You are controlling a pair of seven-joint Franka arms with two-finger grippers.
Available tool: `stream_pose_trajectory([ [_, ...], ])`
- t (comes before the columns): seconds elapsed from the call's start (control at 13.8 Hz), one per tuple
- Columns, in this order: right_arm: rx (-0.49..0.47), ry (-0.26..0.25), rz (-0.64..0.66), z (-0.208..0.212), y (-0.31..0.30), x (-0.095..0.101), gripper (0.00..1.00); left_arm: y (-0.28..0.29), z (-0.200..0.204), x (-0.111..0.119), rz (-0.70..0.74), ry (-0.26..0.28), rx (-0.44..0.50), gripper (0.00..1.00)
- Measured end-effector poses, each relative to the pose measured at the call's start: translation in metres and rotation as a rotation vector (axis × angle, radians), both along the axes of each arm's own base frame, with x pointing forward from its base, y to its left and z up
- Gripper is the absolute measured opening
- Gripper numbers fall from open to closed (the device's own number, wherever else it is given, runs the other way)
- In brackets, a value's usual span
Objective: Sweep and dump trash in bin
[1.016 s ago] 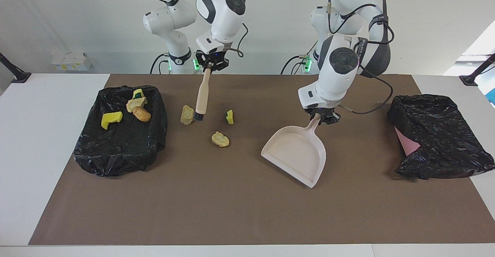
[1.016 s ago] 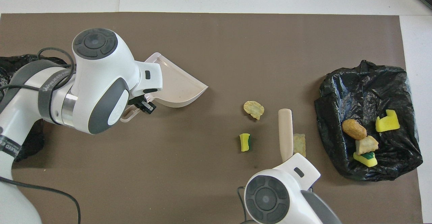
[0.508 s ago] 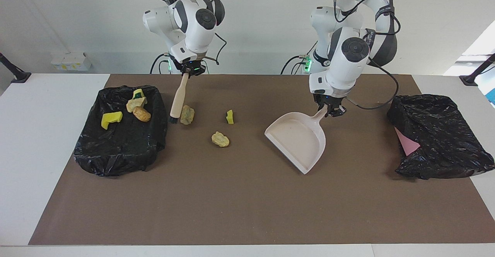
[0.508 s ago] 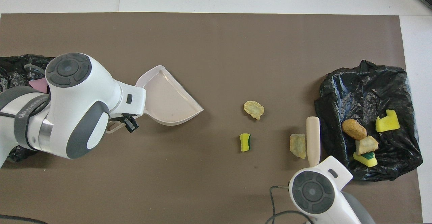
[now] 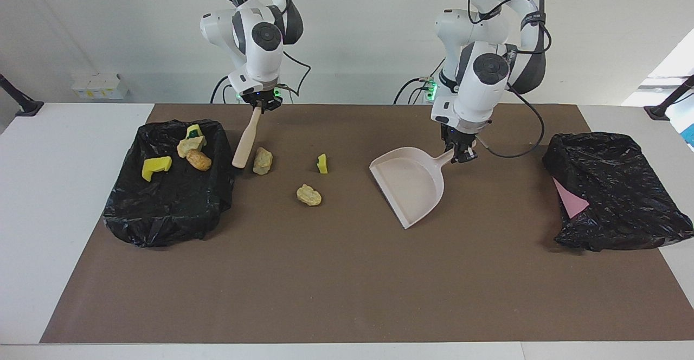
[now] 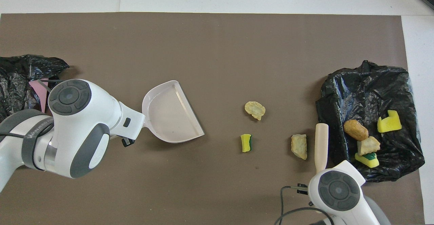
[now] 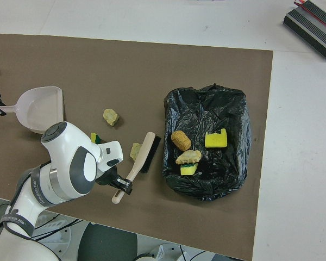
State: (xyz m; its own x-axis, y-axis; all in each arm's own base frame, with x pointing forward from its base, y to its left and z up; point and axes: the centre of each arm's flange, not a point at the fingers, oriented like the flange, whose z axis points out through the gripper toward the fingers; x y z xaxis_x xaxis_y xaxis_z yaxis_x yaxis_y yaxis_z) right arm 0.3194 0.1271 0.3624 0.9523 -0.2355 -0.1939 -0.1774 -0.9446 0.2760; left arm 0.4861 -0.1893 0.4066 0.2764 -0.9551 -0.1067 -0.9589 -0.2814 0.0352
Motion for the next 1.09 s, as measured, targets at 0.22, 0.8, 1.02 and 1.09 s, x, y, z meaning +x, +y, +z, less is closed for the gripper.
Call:
stream_pose_trajectory([
  [0.22,0.112,0.016,-0.080,-0.003,0.010,-0.001,0.26,-0.017,-0.003,-0.005,-0.164,-0.011,0.011,0.33],
  [0.8,0.327,0.018,-0.191,0.005,0.047,0.007,0.26,-0.053,-0.019,-0.026,-0.285,-0.035,-0.005,0.33],
  [1.02,0.358,-0.005,-0.162,0.018,0.070,0.027,0.26,-0.060,-0.025,-0.032,-0.289,-0.037,-0.007,0.33],
  [1.09,0.375,-0.006,-0.153,0.022,0.081,0.034,0.26,-0.064,-0.030,-0.036,-0.288,-0.041,-0.009,0.33],
])
